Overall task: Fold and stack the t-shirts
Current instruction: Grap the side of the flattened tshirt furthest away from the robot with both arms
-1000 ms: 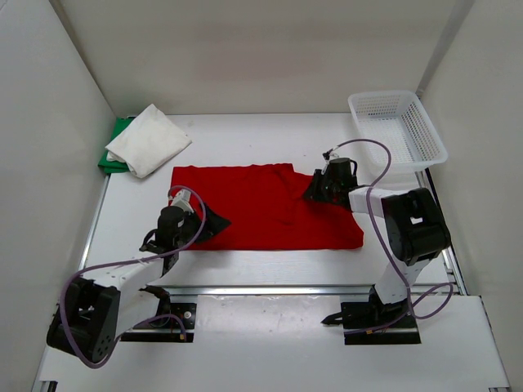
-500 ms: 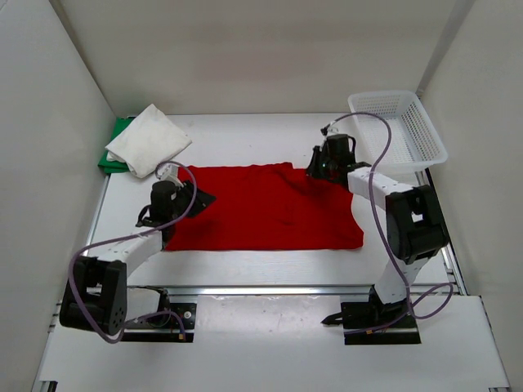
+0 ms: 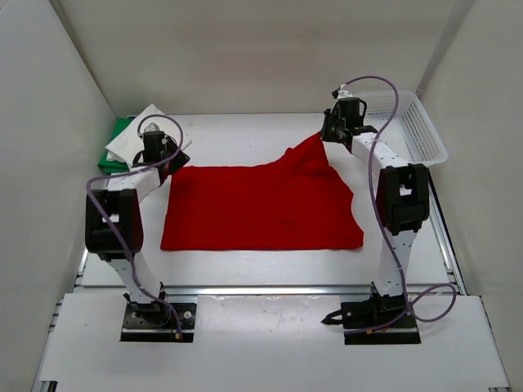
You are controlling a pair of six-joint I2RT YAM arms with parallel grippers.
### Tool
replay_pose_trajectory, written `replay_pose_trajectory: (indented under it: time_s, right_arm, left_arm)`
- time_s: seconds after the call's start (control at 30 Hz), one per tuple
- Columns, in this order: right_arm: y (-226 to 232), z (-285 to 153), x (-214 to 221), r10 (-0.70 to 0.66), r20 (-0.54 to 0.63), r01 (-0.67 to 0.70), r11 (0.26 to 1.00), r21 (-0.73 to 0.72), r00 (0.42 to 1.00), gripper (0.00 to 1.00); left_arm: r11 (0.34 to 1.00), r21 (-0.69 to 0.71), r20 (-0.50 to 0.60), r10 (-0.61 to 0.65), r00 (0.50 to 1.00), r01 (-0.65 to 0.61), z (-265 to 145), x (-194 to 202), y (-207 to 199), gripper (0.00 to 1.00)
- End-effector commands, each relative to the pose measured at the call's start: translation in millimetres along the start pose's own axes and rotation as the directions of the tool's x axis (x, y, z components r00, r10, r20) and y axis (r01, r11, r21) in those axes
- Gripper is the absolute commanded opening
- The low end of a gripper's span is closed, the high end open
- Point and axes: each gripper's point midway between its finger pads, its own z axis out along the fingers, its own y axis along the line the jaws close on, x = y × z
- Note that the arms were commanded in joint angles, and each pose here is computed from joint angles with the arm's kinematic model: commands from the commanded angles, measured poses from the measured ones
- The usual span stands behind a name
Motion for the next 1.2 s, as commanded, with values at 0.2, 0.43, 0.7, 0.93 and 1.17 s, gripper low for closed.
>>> replay_pose_trajectory:
  time_s: [0.2,0.43,0.7,0.93,1.17]
  right_arm:
    - [-13,8,-11,0.003,0.011,-0.003,1.000,-0.026,1.000,0.00]
    - [-12,3,-3,0.059,0.019,-0.058,0.995,-0.077,0.998,0.00]
    - [-5,-5,-7,0.080,0.045,-0.076,0.993,-0.096,0.996,0.00]
    - [-9,-11,-10,0.094,0.059,-0.086,0.990,-0.114,0.994,0.00]
    - [-2,-15,-7,0.102,0.050,-0.094,0.986,-0.135,0.994,0.00]
  left_arm:
    - [0.936,-0.312,-0.092,0.140,0.986,-0.162,36,-19,76,0.47]
    - [0.923,-0.329,-0.128,0.165,0.978,-0.199,57,-21,79,0.55]
    - [0.911,-0.332,-0.179,0.194,0.965,-0.244,69,-18,73,0.47]
    - [0.908,-0.336,-0.188,0.195,0.963,-0.250,69,-15,73,0.39]
    - [0.911,-0.336,-0.155,0.198,0.968,-0.240,71,-22,70,0.20]
